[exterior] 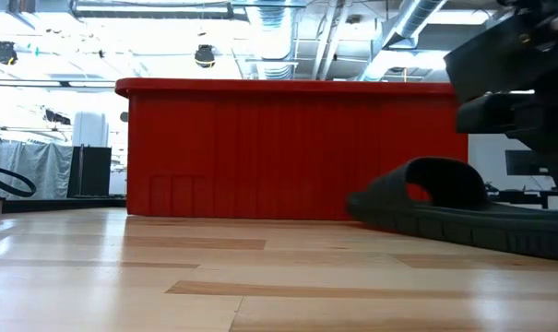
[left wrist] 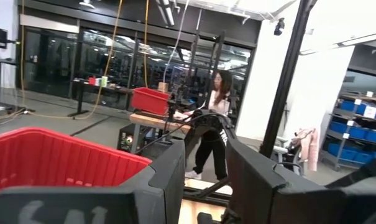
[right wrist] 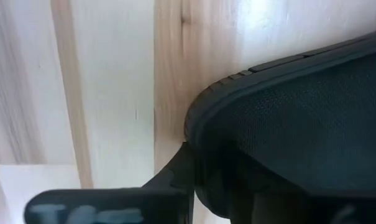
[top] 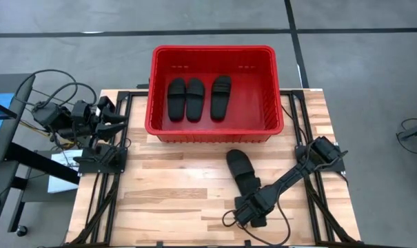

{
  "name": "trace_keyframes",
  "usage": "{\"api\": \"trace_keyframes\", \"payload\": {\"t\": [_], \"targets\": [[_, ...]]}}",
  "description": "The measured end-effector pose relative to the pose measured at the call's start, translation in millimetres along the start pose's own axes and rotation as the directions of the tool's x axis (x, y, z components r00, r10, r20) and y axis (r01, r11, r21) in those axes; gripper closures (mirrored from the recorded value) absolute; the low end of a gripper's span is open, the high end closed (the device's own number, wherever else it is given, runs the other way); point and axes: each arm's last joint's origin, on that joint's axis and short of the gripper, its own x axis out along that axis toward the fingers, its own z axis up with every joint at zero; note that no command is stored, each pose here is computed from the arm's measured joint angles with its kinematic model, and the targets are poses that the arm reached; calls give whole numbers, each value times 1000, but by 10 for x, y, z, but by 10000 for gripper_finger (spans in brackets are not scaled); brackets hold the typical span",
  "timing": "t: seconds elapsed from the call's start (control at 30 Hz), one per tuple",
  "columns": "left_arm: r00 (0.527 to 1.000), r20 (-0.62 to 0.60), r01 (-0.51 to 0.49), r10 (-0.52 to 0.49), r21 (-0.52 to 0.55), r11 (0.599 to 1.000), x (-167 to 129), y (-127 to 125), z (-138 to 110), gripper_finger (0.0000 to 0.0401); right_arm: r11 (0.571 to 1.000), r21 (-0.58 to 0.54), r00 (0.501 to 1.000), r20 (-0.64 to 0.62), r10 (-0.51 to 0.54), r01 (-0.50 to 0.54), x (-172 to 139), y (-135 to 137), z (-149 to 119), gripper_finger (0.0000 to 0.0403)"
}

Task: Pick and place slides into bin
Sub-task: Put the black slide into the red organizer bin

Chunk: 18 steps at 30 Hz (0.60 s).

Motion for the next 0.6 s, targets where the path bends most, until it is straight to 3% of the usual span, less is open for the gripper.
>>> {"api": "trace_keyframes", "payload": {"t": [0.4, 0.6], "targets": [[1000, -18, 15, -15, 10, 1000, 0, -3, -18, 293, 998, 60, 1000, -19, 13, -11, -142, 78, 130, 378], [1000, -26, 14, -14, 7, 1000, 0, -2, -27, 293, 990, 114, 994, 82, 73, -82, -269, 155, 278, 388]]}}
